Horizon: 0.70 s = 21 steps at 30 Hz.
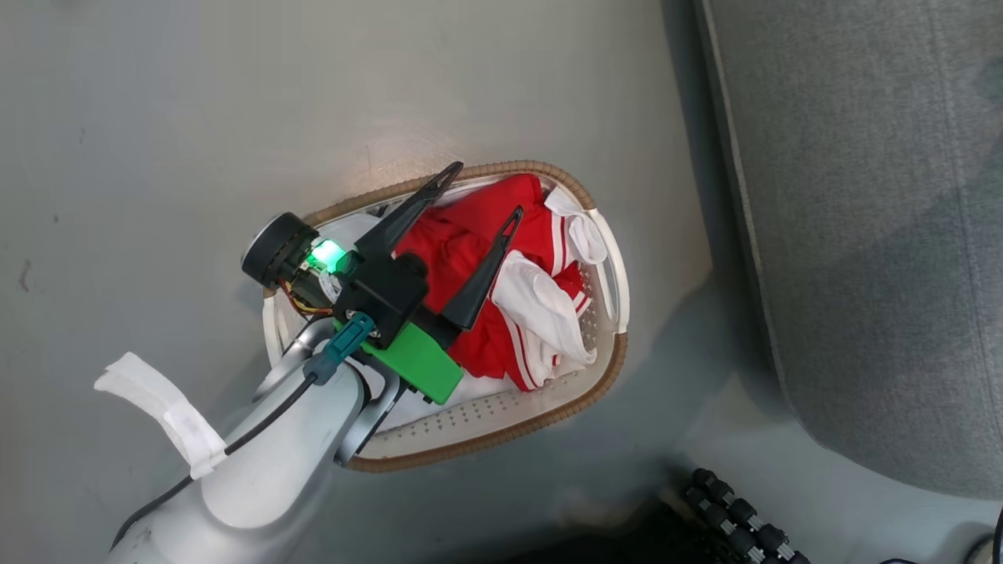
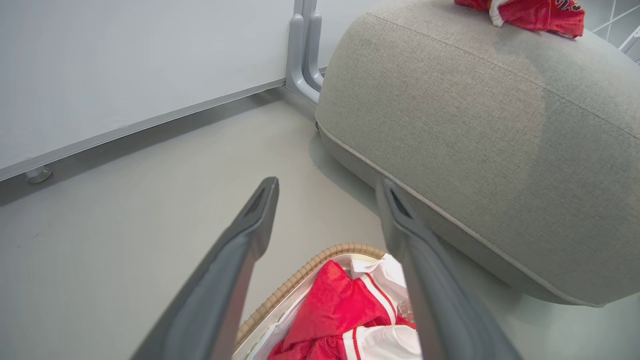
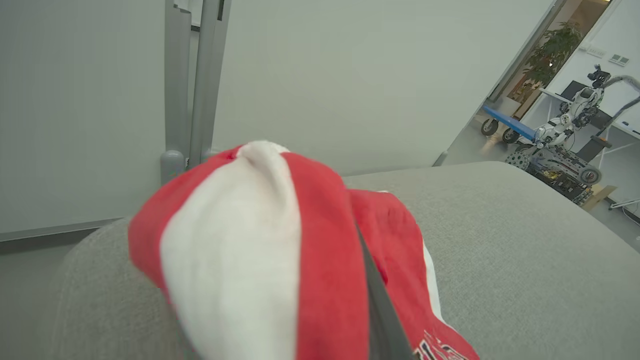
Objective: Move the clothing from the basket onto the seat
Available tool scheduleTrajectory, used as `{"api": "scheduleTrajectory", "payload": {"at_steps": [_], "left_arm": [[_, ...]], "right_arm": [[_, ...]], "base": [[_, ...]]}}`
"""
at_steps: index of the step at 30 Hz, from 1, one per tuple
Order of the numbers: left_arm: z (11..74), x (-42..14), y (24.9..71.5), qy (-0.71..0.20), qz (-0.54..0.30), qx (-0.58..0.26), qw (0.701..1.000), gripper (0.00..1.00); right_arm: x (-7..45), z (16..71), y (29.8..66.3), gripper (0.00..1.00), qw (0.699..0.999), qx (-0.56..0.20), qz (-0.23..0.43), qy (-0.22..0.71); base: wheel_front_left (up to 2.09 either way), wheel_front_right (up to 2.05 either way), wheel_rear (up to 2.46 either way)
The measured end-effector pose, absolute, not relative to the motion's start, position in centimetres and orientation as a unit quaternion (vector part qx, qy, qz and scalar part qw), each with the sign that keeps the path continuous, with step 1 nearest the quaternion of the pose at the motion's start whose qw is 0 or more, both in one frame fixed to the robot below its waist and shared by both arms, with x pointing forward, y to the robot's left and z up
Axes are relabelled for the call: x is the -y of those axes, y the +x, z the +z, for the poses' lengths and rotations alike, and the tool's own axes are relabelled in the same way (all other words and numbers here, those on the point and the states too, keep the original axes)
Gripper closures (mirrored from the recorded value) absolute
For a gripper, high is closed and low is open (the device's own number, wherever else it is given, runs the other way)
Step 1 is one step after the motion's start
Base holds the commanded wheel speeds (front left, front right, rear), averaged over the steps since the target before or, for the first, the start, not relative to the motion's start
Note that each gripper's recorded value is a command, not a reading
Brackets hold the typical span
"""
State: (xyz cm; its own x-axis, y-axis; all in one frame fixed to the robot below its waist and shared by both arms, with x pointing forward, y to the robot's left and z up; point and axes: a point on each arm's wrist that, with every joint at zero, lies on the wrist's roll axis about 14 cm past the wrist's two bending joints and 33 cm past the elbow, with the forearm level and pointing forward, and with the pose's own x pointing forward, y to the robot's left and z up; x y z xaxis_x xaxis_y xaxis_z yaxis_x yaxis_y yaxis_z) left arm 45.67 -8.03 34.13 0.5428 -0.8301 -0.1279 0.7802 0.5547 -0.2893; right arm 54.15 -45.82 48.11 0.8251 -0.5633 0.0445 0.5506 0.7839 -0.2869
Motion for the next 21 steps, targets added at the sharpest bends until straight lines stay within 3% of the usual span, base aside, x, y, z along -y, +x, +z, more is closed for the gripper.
{"api": "scheduleTrajectory", "payload": {"at_steps": [3, 4, 5, 21], "left_arm": [[33.4, 7.6, 45.7, -0.102, -0.456, -0.135, 0.874, 0.00], [33.2, 7.5, 45.7, -0.104, -0.453, -0.138, 0.874, 0.00], [33.1, 7.4, 45.7, -0.104, -0.452, -0.140, 0.875, 0.00], [36.8, 7.3, 46.7, -0.118, -0.425, -0.115, 0.890, 0.00]], "right_arm": [[45.4, 45.6, 53.8, 0.98, 0.945, -0.047, -0.291, -0.139], [45.2, 45.1, 53.7, 0.59, 0.946, -0.051, -0.292, -0.135], [45.1, 44.8, 53.6, 0.00, 0.946, -0.052, -0.292, -0.132], [42.6, 44.0, 47.6, 0.00, 0.952, -0.086, -0.254, -0.146]], "base": [[0.00, 0.00, 0.00], [0.00, 0.00, 0.00], [0.00, 0.00, 0.00], [0.00, 0.00, 0.00]]}}
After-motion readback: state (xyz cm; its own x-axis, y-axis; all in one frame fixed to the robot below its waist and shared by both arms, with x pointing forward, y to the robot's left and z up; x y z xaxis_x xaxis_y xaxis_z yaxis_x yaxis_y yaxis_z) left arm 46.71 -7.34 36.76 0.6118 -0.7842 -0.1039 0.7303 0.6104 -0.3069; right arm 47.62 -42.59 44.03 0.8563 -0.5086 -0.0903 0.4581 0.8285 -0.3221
